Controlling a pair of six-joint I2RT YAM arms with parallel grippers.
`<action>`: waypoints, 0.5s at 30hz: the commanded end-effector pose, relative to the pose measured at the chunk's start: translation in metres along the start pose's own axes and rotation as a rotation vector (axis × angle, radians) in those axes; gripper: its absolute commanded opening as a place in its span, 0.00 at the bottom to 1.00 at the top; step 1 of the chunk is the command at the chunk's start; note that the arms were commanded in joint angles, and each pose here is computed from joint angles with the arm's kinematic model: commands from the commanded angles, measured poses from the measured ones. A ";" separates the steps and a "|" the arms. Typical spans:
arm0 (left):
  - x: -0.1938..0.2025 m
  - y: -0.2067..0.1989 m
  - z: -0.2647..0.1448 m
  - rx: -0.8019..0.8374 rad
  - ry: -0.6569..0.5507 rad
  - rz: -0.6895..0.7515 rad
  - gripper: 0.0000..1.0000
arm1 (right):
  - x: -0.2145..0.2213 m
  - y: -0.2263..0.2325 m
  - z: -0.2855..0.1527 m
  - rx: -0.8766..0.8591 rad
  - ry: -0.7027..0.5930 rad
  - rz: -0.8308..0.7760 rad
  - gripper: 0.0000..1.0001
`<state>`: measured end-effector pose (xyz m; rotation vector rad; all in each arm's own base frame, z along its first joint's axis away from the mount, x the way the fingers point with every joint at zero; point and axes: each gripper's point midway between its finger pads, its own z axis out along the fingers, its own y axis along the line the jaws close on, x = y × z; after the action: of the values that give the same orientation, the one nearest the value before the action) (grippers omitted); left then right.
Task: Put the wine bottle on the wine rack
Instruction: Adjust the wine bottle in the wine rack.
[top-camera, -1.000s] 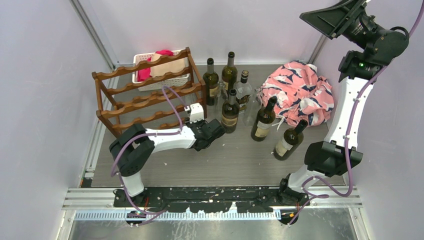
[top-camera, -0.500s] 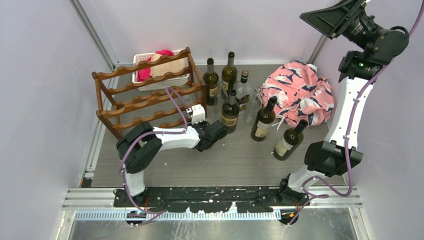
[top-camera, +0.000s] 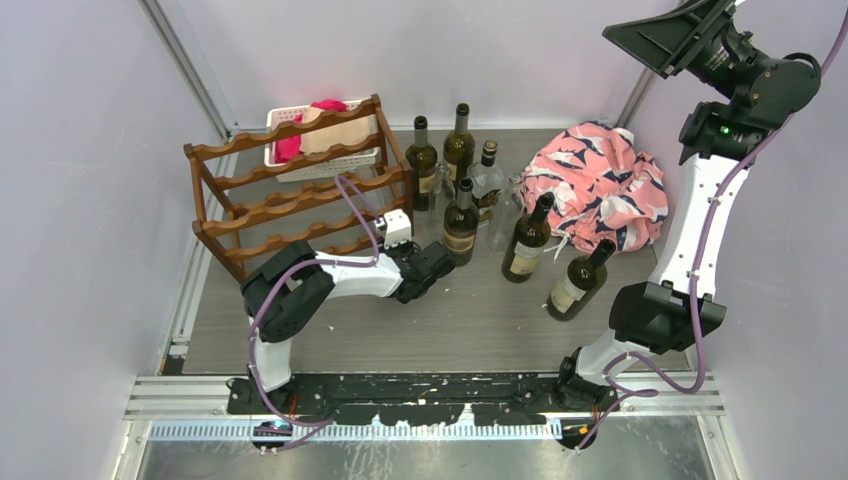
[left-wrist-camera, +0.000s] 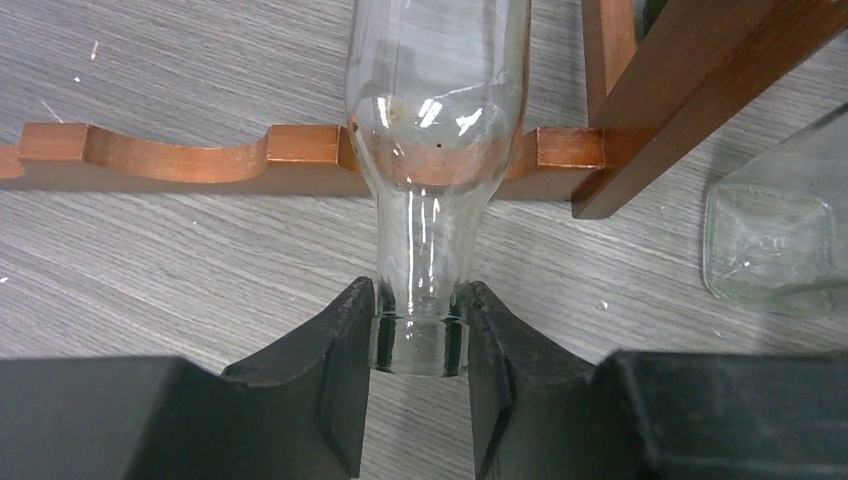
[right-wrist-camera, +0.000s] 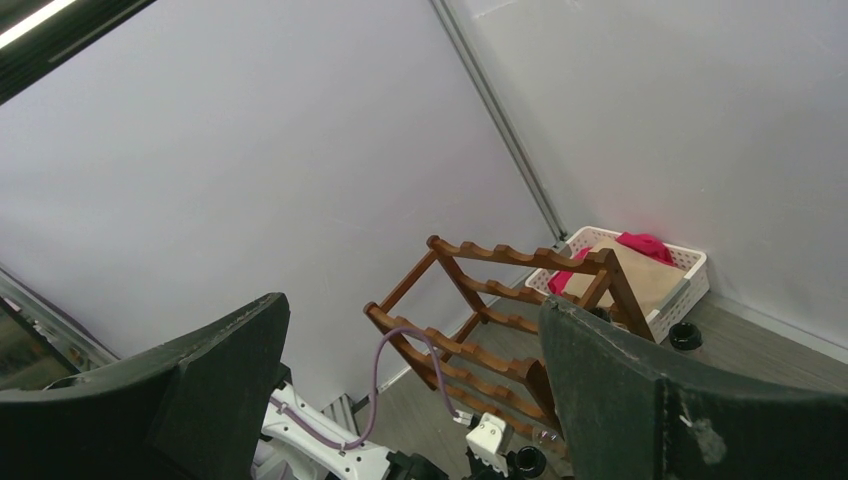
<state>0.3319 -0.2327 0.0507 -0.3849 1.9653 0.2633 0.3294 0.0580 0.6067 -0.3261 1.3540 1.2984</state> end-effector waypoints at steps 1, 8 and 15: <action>-0.019 0.002 0.007 -0.016 -0.070 -0.054 0.00 | -0.004 0.020 -0.001 -0.012 -0.017 -0.069 1.00; -0.026 -0.001 0.013 -0.014 -0.086 -0.065 0.00 | -0.005 0.017 -0.001 -0.009 -0.019 -0.067 1.00; -0.030 -0.006 0.020 -0.026 -0.104 -0.053 0.00 | -0.005 0.014 -0.001 -0.005 -0.020 -0.062 1.00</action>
<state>0.3506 -0.2302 0.0576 -0.3987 1.9258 0.2487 0.3303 0.0560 0.6064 -0.3208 1.3549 1.2928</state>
